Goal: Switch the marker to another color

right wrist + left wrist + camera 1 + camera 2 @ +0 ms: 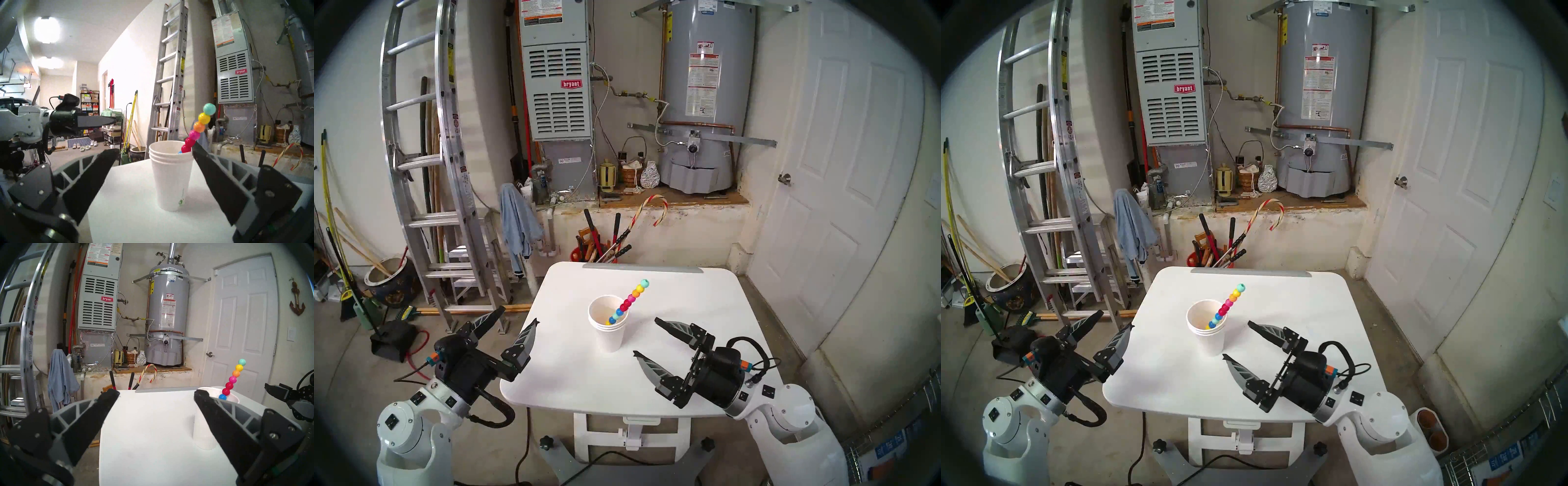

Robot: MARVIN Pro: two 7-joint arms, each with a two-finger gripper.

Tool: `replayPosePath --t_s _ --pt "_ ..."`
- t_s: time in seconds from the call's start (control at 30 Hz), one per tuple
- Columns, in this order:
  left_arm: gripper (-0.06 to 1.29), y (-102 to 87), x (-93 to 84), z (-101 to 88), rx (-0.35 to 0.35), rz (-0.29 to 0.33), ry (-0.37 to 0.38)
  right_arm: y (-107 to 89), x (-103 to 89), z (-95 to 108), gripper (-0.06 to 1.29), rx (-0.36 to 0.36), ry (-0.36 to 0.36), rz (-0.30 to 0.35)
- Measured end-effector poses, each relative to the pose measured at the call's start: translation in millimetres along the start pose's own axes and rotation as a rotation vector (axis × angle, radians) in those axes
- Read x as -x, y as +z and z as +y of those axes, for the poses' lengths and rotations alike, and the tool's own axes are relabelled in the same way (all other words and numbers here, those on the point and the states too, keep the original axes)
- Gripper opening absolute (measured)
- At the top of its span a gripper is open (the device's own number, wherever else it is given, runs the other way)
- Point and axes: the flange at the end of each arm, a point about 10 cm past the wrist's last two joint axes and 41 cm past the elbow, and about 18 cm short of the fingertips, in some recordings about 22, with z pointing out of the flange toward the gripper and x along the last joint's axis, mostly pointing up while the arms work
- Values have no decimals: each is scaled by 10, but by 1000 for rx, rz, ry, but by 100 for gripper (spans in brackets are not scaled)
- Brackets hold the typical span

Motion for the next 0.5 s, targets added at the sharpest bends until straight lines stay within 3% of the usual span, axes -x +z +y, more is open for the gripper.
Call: replayPosePath --t_s 0.5 --pt "127 -6 -50 -53 2 13 10 262 -66 37 120 13 -4 56"
